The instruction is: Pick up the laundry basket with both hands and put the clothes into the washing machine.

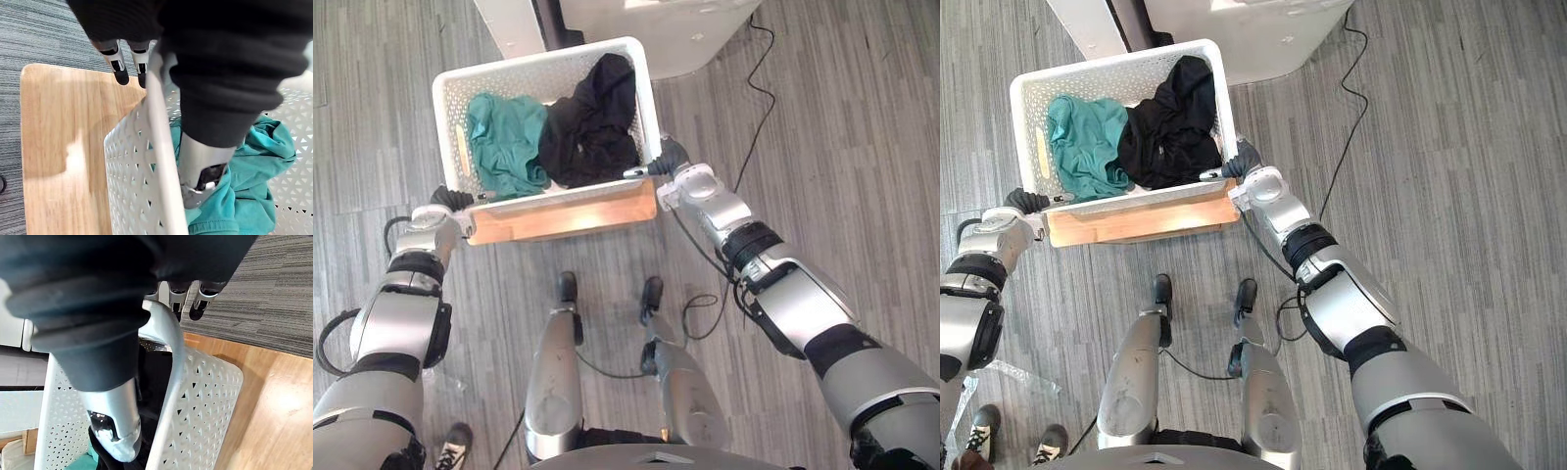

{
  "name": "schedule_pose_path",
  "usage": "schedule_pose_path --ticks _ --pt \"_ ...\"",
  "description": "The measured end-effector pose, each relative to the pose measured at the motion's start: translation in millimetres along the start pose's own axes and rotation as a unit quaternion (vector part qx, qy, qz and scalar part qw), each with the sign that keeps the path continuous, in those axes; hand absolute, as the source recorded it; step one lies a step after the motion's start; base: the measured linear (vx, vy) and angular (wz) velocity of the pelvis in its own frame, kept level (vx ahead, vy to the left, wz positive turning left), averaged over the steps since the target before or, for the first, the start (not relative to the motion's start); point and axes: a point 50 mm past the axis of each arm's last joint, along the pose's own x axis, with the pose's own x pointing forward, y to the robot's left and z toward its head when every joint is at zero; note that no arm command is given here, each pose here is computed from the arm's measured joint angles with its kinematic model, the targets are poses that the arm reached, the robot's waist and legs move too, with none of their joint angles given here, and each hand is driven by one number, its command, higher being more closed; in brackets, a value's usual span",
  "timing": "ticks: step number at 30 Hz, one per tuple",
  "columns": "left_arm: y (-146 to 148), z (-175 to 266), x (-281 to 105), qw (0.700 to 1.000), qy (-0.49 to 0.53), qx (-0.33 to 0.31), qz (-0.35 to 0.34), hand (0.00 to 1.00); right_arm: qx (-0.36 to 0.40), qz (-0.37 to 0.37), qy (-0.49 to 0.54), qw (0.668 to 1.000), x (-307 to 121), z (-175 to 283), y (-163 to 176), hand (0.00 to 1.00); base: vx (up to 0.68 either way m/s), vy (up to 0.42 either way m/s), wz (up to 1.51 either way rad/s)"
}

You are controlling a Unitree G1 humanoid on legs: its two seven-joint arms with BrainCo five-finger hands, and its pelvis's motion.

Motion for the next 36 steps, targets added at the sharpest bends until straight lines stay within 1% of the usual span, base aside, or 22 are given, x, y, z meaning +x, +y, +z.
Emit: schedule_pose_path --ticks 5,10,11,13,16,25,26,32,36 --pt "0.4 -1.3 0.2 1.0 0.004 0.009 0.003 0.0 -0.002 -0.003 -0.001 1.0 1.9 3.9 -0.8 0.0 0.01 -0.002 0.0" --pt "-4.0 5.6 1.0 1.0 -0.003 0.004 0.0 0.0 -0.033 -0.016 0.023 0.999 6.2 -1.2 -4.0 0.0 0.04 -0.015 0.03" --pt "-3.4 6.4 1.0 1.0 -0.006 0.002 0.002 0.0 -0.032 -0.017 0.026 0.999 6.6 -1.8 -3.7 0.0 0.05 -0.025 0.01" --pt "-3.4 12.3 1.0 1.0 -0.017 -0.022 0.003 0.0 -0.031 -0.023 0.038 0.999 7.3 -6.1 -5.2 0.0 0.05 -0.024 0.08" --pt "-8.8 17.2 1.6 0.998 -0.026 -0.059 -0.002 0.0 0.007 -0.046 0.06 0.997 6.8 -14.8 -15.2 0.0 0.05 -0.019 0.08" --pt "-11.9 15.1 2.0 0.99 -0.026 -0.141 0.002 0.0 0.093 -0.097 0.062 0.989 5.5 -12.6 -42.9 0.0 0.0 -0.001 0.0" --pt "-10.1 14.8 1.9 0.987 -0.026 -0.157 0.005 0.0 0.119 -0.103 0.06 0.986 5.1 -11.8 -46.5 0.0 0.0 0.0 0.0" --pt "-7.7 12.6 1.9 0.984 -0.022 -0.174 0.01 0.0 0.153 -0.125 0.039 0.98 5.4 3.8 -63.5 0.0 0.0 0.0 0.0" --pt "-8.0 11.8 2.0 0.984 -0.021 -0.177 0.01 0.0 0.208 -0.149 0.019 0.966 5.4 16.3 -73.3 0.0 0.0 0.0 0.0"
